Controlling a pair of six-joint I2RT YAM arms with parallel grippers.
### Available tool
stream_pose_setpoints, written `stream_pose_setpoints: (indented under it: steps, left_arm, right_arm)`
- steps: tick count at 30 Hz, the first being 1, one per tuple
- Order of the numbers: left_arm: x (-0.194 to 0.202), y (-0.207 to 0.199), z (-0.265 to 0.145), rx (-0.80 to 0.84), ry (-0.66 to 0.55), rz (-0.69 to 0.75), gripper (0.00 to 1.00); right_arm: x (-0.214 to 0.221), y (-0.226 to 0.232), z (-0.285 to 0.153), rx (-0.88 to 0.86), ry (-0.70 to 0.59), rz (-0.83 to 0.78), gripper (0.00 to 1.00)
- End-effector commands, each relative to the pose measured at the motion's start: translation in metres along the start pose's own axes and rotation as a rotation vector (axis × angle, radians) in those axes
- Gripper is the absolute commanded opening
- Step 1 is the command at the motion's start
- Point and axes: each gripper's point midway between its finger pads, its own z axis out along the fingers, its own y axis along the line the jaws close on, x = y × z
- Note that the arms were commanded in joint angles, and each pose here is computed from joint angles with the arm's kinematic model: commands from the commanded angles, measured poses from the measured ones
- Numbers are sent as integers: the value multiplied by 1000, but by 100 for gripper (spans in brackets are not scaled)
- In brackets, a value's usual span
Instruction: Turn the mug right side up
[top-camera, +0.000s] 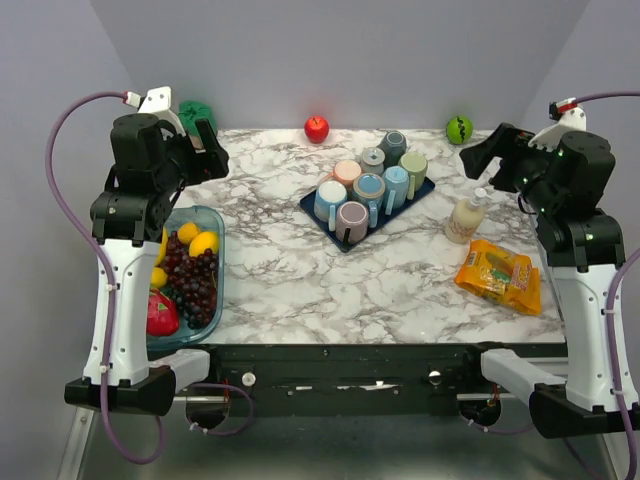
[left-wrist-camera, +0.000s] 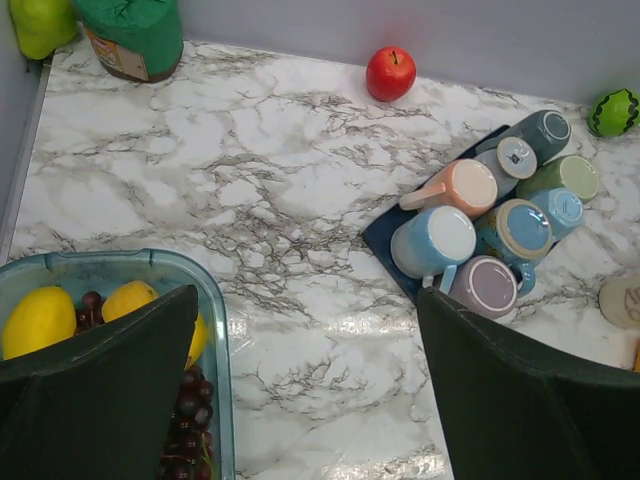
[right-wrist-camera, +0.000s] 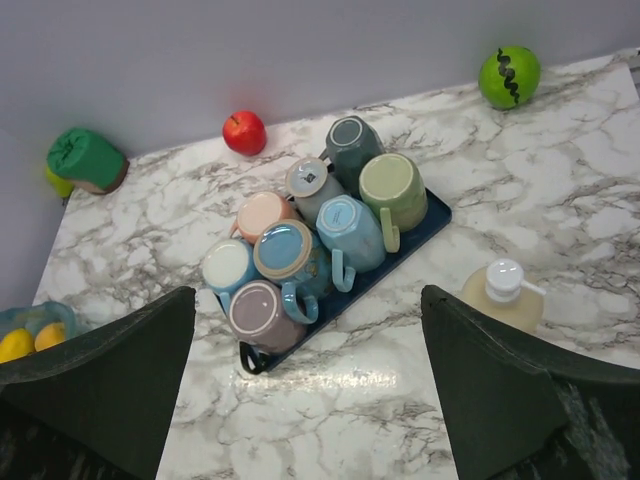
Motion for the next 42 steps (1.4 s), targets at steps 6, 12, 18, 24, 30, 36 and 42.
stream_pose_setpoints:
  steps: [6, 12, 18, 24, 30, 36, 42]
  left_arm:
    - [20, -4, 11, 44, 37, -26, 99]
    - [44, 8, 28, 3, 97, -89, 99]
    - [51, 26, 33, -76, 100, -130, 99]
    - [52, 34, 30, -125, 42, -204, 99]
    - [67, 0, 33, 74, 103, -234, 99]
    - [82, -7, 35, 113, 135, -289, 99]
    - [92, -10, 38, 131, 169, -322, 99]
  right_arm:
    - [35, 10, 9, -80, 165, 15, 100]
    - [54, 27, 15, -159, 182, 33, 100]
    - [104, 53, 30, -101, 243, -8, 99]
    - [174, 65, 49, 41, 316, -23, 91]
    - [245, 87, 70, 219, 396, -67, 89]
    - [291, 107, 94, 320, 496, -68, 89]
    - [308, 114, 113, 338, 492, -81, 85]
